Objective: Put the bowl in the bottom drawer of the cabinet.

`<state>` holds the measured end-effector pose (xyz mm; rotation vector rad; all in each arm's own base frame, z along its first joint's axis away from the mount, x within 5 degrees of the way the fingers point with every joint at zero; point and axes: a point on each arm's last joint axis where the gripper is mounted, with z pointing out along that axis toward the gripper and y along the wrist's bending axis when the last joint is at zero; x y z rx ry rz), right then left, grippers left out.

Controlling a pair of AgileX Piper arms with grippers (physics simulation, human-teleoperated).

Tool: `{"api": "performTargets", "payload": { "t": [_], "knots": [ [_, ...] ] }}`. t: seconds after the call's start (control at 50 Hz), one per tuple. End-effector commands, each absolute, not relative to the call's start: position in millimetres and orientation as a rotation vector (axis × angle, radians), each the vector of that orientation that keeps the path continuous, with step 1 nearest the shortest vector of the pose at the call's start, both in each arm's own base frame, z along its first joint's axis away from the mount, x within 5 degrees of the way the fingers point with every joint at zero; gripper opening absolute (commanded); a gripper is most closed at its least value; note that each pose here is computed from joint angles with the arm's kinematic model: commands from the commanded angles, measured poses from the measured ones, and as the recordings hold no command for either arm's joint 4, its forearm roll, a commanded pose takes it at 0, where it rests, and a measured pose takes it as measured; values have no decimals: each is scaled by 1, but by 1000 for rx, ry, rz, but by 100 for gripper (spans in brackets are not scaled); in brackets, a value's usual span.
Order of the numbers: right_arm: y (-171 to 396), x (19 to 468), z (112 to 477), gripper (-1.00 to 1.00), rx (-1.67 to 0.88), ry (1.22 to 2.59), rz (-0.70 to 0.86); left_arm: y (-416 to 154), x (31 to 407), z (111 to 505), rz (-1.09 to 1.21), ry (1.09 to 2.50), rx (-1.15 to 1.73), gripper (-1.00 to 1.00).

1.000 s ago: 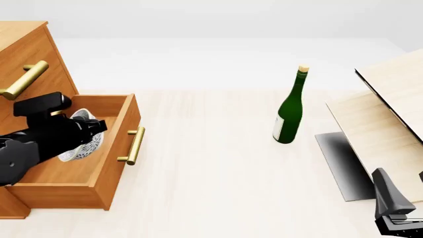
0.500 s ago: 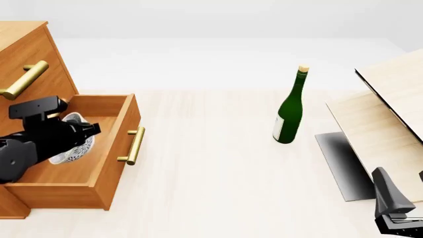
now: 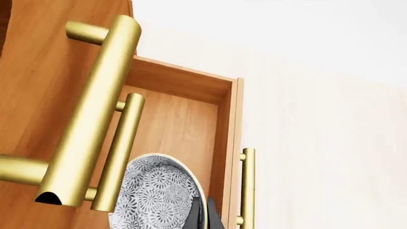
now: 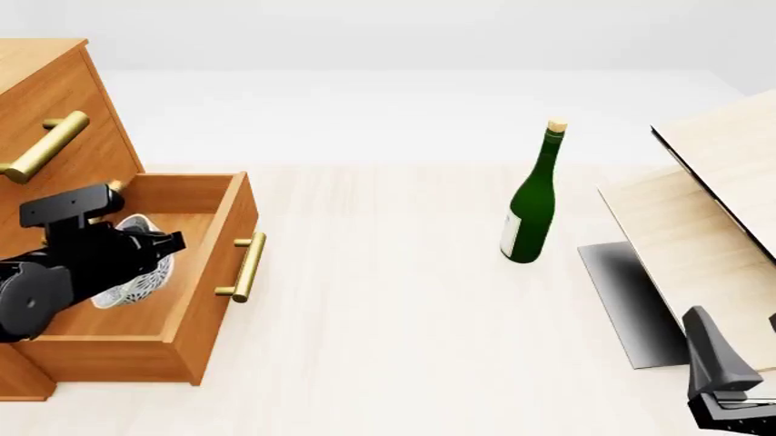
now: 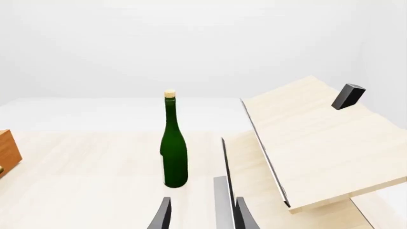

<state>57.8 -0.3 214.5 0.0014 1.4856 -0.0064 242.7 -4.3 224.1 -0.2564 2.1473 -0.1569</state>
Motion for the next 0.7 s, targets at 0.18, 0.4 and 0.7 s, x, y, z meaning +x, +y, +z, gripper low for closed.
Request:
{"api": "performTargets", "payload": {
  "t": [0.18,0.4,0.7],
  "knots": [
    [0,57,215,100,1,1485,-6,-1,252,222,-145,2161,-265,-100],
    [0,58,215,100,2,1485,-7,-2,259,212,-144,2176,-265,-100],
    [0,58,215,100,2,1485,-6,-3,261,203,-149,2189,-267,-100]
  ]
}}
